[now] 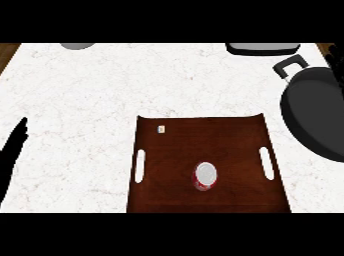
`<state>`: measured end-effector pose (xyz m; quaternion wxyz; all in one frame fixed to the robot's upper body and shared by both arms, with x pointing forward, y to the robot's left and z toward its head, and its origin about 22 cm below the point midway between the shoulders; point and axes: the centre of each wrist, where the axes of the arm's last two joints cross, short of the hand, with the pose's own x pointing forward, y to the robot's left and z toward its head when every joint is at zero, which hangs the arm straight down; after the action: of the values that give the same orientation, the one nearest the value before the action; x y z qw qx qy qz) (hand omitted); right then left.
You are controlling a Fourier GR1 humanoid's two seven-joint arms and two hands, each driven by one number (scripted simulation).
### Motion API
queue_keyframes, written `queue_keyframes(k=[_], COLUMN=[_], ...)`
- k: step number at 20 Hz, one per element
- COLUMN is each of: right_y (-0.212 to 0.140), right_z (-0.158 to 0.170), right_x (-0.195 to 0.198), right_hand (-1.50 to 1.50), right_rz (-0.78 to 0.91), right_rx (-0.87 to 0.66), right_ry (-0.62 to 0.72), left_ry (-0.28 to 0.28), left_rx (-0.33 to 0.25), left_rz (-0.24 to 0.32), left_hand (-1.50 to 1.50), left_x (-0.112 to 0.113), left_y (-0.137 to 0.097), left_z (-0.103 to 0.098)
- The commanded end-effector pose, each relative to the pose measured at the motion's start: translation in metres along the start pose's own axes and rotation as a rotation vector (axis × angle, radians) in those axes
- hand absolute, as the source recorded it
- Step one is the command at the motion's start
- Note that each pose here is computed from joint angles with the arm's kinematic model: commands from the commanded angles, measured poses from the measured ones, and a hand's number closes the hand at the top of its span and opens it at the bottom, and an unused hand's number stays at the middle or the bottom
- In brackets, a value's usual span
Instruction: Pick the can from the tray and place it in the pot
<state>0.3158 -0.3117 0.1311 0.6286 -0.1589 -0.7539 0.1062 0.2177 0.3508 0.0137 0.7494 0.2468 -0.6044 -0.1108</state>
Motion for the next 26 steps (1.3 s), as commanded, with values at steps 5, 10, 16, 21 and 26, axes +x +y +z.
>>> queue_keyframes(k=[5, 10, 16, 21, 26], right_y=[0.013, 0.015, 0.073, 0.077, 0.066], right_z=[0.036, 0.099, 0.179, 0.239, 0.261], right_x=[0.059, -0.017, -0.011, -0.005, -0.010], right_hand=[1.50, -1.50, -1.50, -1.50, -1.50], right_rz=[-0.124, 0.094, -0.009, 0.188, 0.459], right_rx=[0.028, -0.332, -0.265, -0.121, 0.052], right_ry=[-0.673, -0.439, -0.715, -0.590, -0.385], left_ry=[-0.195, -0.272, -0.284, -0.301, -0.312], left_rx=[0.023, 0.027, -0.009, -0.019, -0.058], left_rz=[0.321, 0.464, 0.493, 0.477, 0.498], left_hand=[0.00, 0.00, 0.00, 0.00, 0.00], left_x=[0.036, 0.045, 0.050, 0.050, 0.053], left_y=[-0.043, -0.072, -0.085, -0.105, -0.111], left_z=[0.000, 0.007, 0.003, 0.014, 0.018])
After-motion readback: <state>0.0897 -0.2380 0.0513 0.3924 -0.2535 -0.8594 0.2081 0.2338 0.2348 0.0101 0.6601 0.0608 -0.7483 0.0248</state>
